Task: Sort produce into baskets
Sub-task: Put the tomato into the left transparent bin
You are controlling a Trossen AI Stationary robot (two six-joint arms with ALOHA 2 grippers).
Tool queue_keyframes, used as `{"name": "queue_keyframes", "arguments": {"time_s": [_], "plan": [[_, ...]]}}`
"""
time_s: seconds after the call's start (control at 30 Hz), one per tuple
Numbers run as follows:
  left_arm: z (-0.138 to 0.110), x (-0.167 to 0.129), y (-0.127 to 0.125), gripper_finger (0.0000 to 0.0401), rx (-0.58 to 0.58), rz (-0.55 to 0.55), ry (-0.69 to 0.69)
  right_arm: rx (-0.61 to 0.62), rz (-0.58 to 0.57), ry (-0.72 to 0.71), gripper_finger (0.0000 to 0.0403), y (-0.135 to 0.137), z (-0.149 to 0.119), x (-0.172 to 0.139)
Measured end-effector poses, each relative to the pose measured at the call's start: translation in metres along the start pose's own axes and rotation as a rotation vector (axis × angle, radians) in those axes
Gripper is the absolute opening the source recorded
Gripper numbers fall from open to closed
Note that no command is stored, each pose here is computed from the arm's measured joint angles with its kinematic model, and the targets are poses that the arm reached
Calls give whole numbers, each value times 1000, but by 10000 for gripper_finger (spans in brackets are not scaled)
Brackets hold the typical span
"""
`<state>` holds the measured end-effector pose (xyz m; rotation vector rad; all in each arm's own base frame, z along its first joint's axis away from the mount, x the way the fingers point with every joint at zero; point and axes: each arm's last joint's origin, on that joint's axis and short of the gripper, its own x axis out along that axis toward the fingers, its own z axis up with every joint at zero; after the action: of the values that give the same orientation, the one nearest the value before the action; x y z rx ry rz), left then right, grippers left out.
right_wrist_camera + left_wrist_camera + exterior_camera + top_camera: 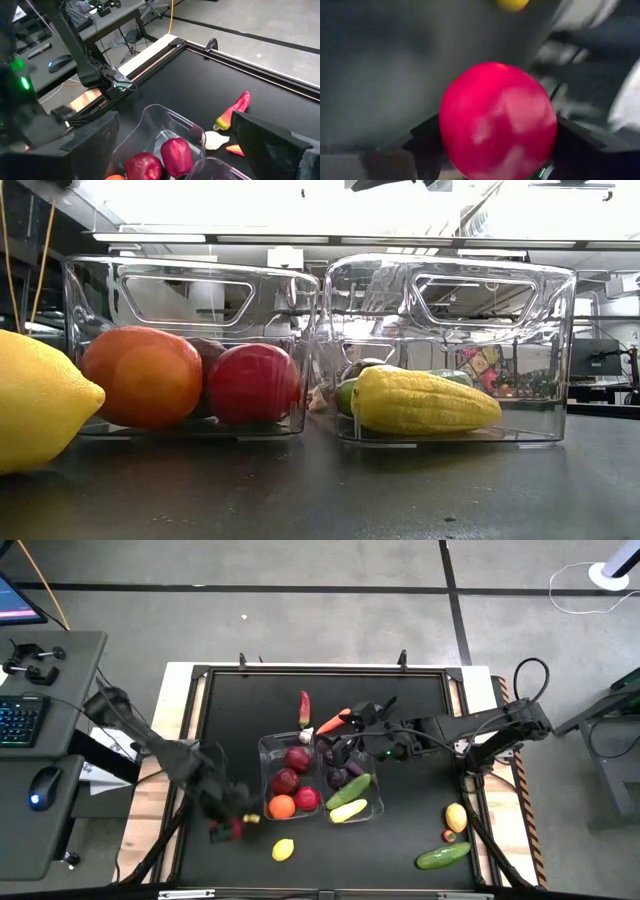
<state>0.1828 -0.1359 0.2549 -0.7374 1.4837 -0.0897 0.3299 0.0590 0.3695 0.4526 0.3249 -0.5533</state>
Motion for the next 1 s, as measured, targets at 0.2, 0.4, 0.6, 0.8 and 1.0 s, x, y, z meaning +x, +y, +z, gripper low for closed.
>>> {"name": "queue_keyframes", "arguments": {"time_s": [0.2,0.4,0.6,0.8,1.0], "plan": [[19,-72,-5,308,38,-43,-470,1,35,34,374,1,-1,0],[48,-83,12,304,0,159,-696,-6,94,91,374,2,-3,0],[73,-81,26,308,-122,285,-777,-19,94,119,374,1,-5,0],[87,-68,30,309,-88,345,-723,6,85,132,374,0,-7,-1],[96,-52,31,323,26,384,-604,-12,86,180,374,-2,-10,-1]]}}
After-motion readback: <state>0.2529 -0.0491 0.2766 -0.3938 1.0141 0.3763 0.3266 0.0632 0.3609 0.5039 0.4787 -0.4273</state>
